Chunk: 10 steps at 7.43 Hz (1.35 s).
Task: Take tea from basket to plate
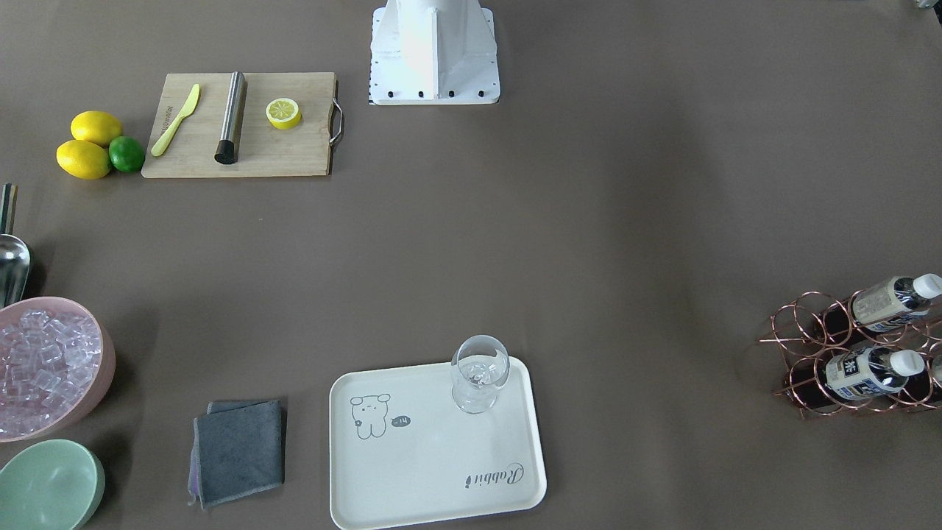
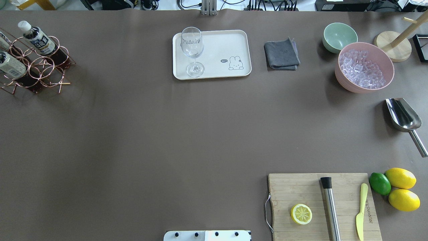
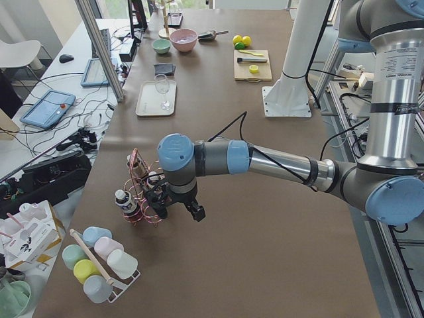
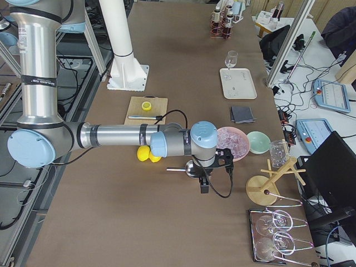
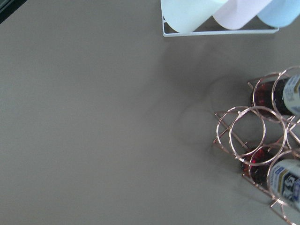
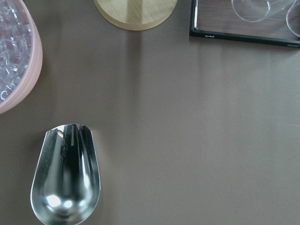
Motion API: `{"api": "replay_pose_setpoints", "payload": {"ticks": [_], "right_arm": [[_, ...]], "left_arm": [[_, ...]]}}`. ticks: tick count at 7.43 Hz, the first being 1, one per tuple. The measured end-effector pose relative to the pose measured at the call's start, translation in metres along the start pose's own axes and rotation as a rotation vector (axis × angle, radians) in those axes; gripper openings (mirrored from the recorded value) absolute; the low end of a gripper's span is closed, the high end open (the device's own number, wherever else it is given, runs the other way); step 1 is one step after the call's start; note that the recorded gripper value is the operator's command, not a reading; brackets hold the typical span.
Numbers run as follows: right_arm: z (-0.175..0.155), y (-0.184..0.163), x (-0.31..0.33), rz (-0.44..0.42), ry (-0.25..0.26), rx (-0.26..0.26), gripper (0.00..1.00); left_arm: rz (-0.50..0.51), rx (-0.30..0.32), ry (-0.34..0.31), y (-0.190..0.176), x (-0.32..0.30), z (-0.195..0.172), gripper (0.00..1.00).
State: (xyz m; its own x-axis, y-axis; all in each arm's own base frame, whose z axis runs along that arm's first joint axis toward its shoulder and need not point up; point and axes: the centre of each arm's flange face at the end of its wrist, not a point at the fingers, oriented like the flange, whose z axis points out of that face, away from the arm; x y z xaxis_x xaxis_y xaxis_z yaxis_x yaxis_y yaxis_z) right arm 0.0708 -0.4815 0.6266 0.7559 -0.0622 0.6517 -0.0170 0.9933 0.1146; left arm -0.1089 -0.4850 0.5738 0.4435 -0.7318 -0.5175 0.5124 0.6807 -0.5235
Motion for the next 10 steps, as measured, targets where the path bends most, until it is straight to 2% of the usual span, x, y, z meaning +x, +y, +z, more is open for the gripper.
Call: {"api": "replay_pose_setpoints", "payload": {"ticks": [3, 5, 6, 8, 10], "right_arm": [[0.003, 0.0, 0.002, -0.002, 0.008, -0.004, 1.0], [-0.001, -0.007, -0.001, -0.007, 0.018, 0.003, 1.0], [-0.002, -0.008, -0.001, -0.007, 0.02, 0.004, 1.0], [-0.002, -0.008, -0.001, -0.003, 0.02, 0.002, 1.0], [-0.001, -0.008, -0.001, 0.0, 0.021, -0.001, 1.0]], "left_arm": [[-0.403, 0.013, 0.011, -0.044, 0.064, -0.012, 0.98], [-0.677, 0.044, 0.087, -0.048, 0.09, -0.024, 0.98], [-0.781, 0.051, 0.118, -0.046, 0.1, -0.026, 0.98], [-0.876, 0.054, 0.134, -0.043, 0.124, -0.023, 0.98], [-0.883, 0.075, 0.118, -0.033, 0.153, -0.011, 0.98]]}}
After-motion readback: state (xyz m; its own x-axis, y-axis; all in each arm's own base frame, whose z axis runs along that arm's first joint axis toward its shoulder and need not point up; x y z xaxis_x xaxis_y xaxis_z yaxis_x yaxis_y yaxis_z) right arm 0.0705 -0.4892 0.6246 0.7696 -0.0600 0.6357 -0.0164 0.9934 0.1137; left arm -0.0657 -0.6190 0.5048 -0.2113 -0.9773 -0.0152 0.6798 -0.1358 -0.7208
